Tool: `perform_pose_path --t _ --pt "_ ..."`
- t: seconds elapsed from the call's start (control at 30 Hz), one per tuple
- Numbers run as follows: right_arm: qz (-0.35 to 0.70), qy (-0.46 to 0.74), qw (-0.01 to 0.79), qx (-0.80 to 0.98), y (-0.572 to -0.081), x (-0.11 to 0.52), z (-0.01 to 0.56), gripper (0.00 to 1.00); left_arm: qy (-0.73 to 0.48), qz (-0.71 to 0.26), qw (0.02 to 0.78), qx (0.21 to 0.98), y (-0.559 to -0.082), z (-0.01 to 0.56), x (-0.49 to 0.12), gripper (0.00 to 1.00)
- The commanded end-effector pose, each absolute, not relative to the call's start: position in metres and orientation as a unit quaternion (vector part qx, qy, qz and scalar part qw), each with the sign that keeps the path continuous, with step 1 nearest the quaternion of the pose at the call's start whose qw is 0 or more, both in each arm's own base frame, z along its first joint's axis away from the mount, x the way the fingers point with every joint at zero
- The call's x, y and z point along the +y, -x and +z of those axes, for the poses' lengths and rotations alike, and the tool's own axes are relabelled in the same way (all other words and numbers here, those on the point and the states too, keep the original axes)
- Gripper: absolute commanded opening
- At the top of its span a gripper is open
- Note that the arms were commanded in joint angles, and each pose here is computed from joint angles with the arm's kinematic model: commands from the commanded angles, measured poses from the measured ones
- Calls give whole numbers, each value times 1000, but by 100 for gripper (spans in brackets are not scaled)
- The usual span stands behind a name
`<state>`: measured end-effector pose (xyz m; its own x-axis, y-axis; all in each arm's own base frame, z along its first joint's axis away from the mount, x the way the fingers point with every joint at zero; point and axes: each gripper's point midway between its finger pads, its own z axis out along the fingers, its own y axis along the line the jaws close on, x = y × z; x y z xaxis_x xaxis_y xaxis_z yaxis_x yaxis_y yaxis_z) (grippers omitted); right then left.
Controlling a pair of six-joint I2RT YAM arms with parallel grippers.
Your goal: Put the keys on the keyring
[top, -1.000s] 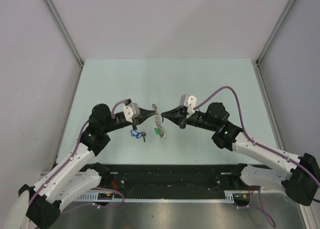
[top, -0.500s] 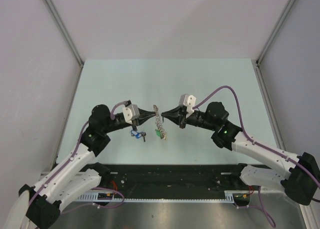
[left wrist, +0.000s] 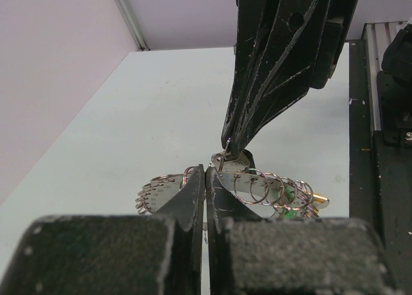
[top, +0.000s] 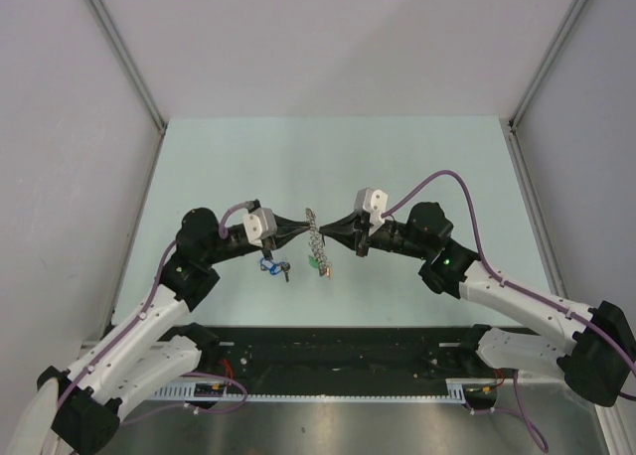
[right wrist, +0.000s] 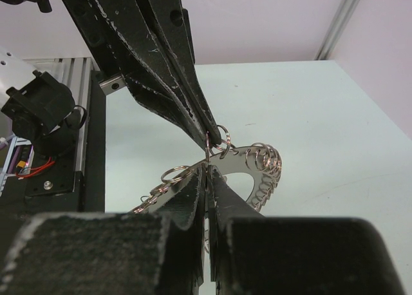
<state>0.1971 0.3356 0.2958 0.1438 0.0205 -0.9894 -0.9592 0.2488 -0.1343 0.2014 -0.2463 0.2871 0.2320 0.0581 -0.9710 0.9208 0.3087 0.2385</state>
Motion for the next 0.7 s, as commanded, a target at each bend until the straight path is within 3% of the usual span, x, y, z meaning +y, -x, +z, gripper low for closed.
perform_pose_path --t 0.0,0.67 --pt "412 452 628 481 -197 336 326 0 -477 -350 646 482 -197 307 -249 0" --pt "414 452 624 485 -200 340 322 0 -480 -355 643 480 -196 306 -250 0"
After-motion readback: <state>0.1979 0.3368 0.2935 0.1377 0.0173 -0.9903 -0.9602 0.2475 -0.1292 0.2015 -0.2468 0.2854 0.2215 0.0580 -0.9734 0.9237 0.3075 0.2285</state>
